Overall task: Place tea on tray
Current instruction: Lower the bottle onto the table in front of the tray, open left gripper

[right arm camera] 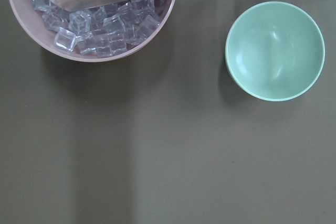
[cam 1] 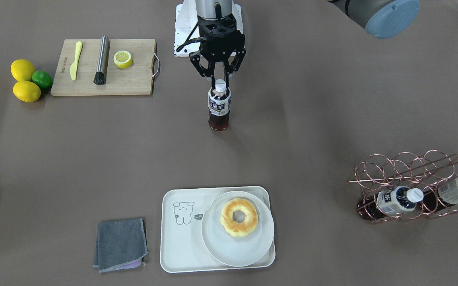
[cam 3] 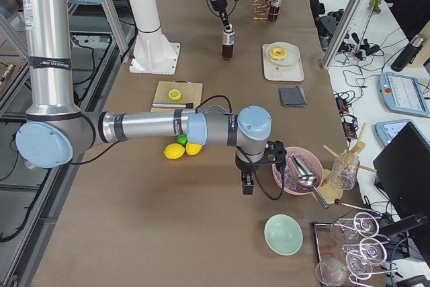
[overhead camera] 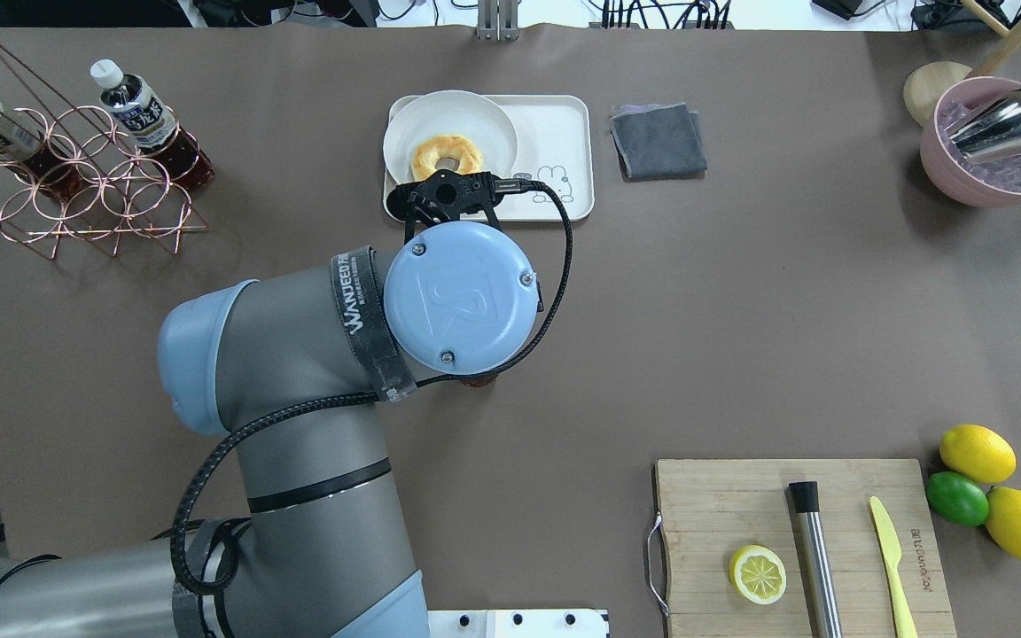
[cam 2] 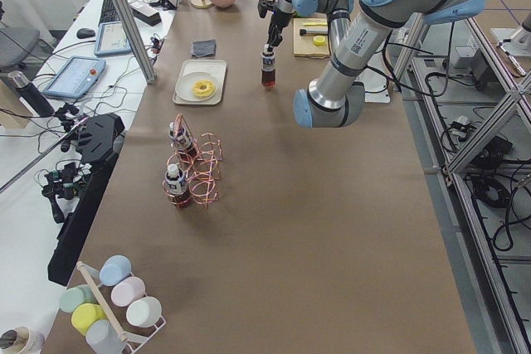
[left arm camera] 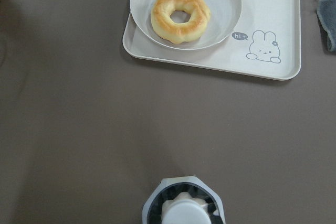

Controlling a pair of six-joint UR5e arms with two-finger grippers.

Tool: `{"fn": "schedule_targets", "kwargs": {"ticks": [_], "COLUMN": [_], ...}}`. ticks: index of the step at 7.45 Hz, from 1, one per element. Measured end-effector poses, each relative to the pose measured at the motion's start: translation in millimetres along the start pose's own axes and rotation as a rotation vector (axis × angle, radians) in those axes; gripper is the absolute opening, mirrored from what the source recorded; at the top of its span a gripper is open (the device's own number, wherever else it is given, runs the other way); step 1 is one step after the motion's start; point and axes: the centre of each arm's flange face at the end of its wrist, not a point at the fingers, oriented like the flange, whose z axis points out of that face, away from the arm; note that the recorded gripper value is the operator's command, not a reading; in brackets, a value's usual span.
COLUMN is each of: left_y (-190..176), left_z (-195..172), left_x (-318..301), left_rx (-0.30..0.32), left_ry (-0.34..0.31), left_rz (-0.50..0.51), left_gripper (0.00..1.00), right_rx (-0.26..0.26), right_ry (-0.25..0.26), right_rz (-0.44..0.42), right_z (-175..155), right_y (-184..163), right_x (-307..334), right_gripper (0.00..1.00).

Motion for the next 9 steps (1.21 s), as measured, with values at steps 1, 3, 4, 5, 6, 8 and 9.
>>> {"fn": "schedule_targets", "kwargs": {"ticks": [1, 3, 4, 5, 6, 8, 9], "left_y": [2, 6, 6, 6, 7, 6, 5], "left_z": [1, 5, 8, 9, 9, 13, 13], "left_x": [1, 3, 4, 5, 5, 3, 1], "left_rx": [-0.003, -0.006, -0.007, -0.007, -0.007, 0.006, 0.014], "left_ry": [0.0, 0.003, 0.003, 0.003, 0.005, 0.008, 0.015], "left_rz": [0.003, 0.009, 0.01, 0.011, 0.012, 0.013, 0.014], "left_gripper": [0.0, 0.0, 0.12, 0.98, 0.98, 0.98, 0.98], "right_rx": [0.001, 0.001, 0.001, 0.0, -0.001, -0.002, -0.002], "right_ry": [0.0, 0.0, 0.0, 0.0, 0.0, 0.0, 0.0], "right_rz": [-0.001, -0.002, -0.002, -0.001, 0.0, 0.001, 0.001], "right_z": [0, 0, 0, 0, 1, 1, 1], "right_y": [0, -1, -1, -1, 0, 0, 0], "right_x": [0, 0, 0, 0, 1, 1, 1], "right_gripper": [1.0, 1.0, 1.0, 1.0, 1.0, 1.0, 1.0]}}
